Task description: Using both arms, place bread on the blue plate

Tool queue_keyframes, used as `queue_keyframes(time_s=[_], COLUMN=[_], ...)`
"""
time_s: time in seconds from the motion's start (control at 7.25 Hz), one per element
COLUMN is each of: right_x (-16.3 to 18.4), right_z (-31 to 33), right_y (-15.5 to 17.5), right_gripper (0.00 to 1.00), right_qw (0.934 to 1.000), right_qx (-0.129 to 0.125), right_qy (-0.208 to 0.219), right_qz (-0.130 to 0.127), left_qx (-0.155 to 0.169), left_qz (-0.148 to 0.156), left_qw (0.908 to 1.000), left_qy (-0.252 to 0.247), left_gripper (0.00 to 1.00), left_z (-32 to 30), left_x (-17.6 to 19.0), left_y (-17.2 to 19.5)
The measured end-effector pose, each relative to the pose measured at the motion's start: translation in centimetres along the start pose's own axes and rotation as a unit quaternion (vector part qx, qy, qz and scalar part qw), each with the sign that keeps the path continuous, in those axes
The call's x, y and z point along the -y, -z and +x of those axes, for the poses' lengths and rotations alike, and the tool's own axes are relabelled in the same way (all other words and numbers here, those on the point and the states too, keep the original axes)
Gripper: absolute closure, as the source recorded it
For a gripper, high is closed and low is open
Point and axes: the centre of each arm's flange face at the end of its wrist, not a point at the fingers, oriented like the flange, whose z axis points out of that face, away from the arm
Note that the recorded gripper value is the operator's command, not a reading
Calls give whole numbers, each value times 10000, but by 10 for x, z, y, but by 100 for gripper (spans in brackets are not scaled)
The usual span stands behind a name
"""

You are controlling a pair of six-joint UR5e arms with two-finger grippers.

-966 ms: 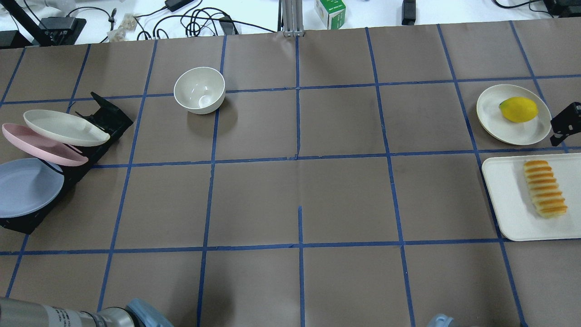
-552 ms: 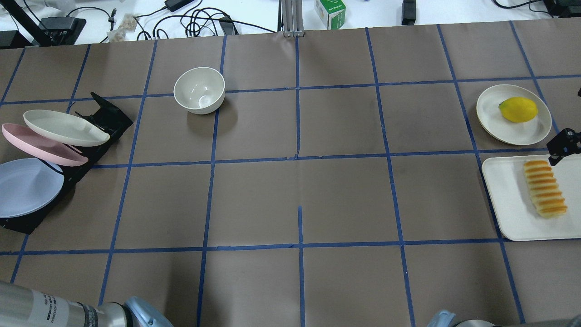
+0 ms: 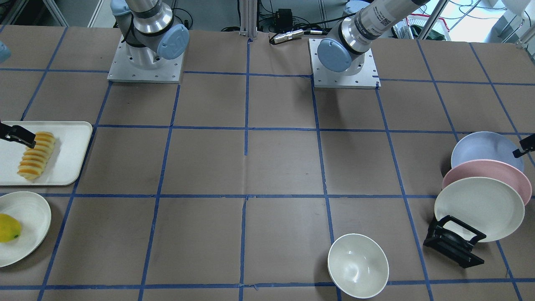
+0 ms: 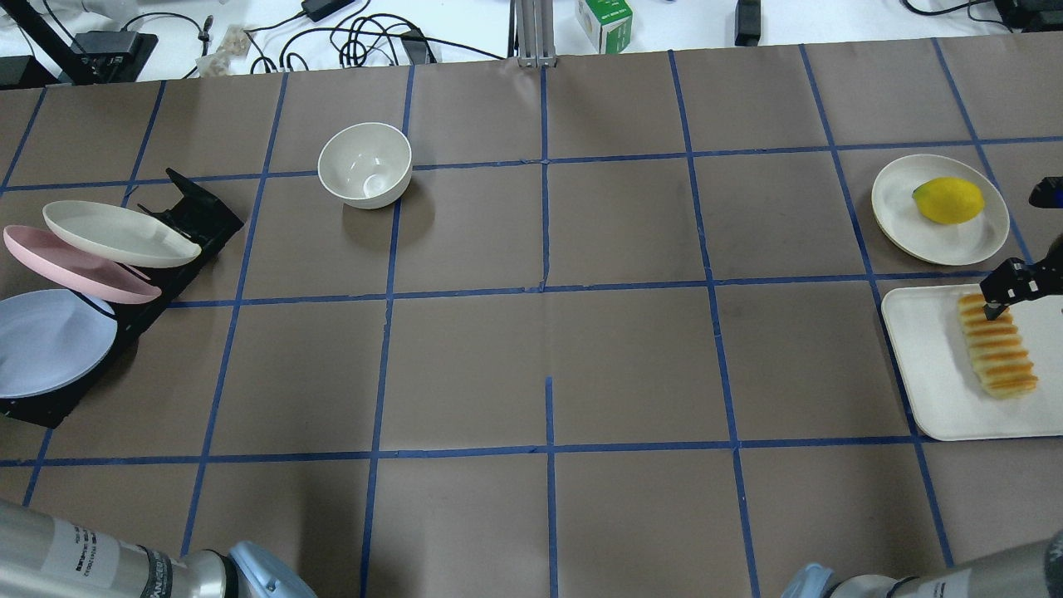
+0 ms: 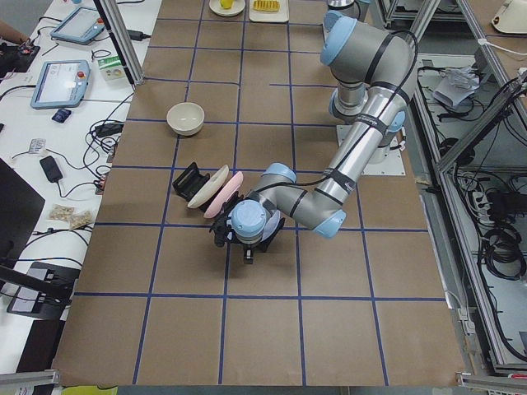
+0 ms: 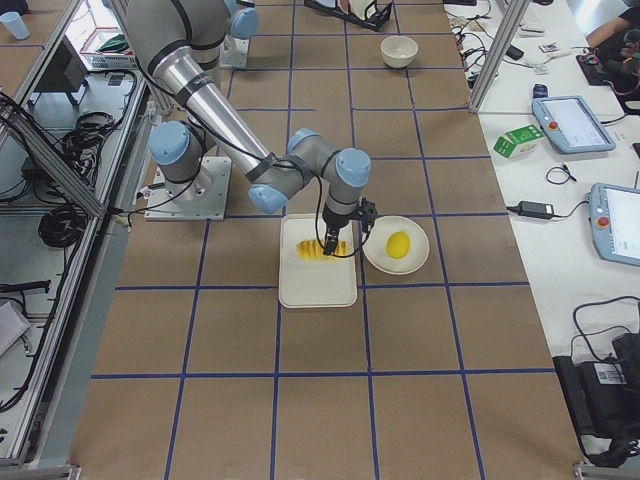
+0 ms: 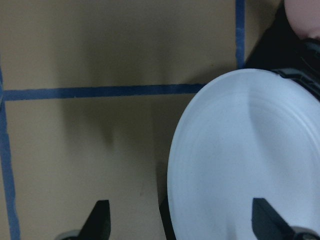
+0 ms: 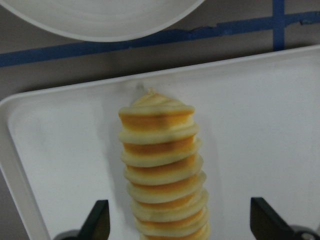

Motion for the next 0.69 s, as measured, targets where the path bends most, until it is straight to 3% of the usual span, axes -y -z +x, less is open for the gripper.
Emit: queue_keyframes(time_s=[0.14,0.55,0.69], right_x=[1,7,10], right_z=[-1,-3,-2], right_y=[-11,-45,-50], right_gripper=[0,2,63], right_qw=[10000,9996,9997], right_qx=[53,138,103], right_qy=[-3,46,42], right_qz=[-70,-254,-227], left_qx=[-34,11,41], left_qz=[-31,-73,-74], left_qw=[10000,9999,9999], left_qy=[54,101,105], left_gripper=[100,100,100], left_z=[-3,-6,-6], left_x=[1,1,1], left_y=[-7,-6,-3])
